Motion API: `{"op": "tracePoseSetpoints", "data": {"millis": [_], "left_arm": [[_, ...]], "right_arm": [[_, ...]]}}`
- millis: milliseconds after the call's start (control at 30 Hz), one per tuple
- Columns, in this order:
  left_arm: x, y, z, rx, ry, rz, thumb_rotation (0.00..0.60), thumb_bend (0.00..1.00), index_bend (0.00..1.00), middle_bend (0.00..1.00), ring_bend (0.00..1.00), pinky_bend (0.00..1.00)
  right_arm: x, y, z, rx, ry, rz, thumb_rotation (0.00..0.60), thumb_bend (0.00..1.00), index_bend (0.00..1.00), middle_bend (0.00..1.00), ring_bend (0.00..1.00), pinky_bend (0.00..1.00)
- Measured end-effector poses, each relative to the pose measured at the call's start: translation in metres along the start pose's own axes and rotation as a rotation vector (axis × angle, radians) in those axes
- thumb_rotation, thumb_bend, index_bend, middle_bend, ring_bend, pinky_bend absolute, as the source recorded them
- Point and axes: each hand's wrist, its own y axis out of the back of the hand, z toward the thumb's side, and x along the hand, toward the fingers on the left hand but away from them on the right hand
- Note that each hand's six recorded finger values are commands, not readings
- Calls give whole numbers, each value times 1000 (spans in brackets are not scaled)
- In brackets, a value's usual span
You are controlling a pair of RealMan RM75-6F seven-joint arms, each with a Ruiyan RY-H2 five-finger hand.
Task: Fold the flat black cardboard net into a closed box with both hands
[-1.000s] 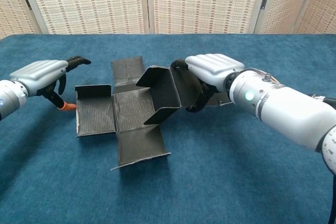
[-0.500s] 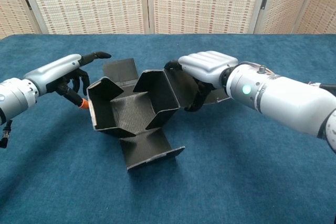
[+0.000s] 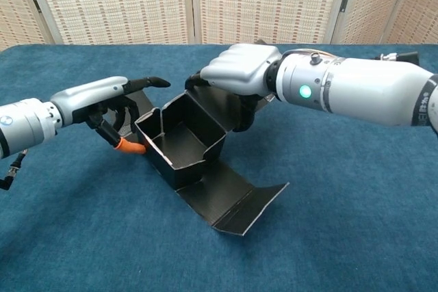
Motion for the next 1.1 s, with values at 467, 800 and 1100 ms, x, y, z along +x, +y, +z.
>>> {"op": "tracePoseSetpoints", "data": {"millis": [467, 800, 1100], "left_arm": [[3, -11, -2, -214, 22, -189, 600, 205, 0, 0, 515, 647], [5, -25, -4, -386, 36, -278, 600, 205, 89, 91, 517, 630], [8, -30, -14, -454, 58, -266, 600, 206, 321, 306, 560, 635]], "right_arm": [[-6, 12, 7, 144, 135, -62, 600, 304, 329, 359, 776, 1000], [-15, 14, 9, 137, 159, -93, 600, 304, 329, 329, 776, 1000], [-23, 14, 11, 136, 155, -118, 600, 299, 10, 98, 754, 1000]]}}
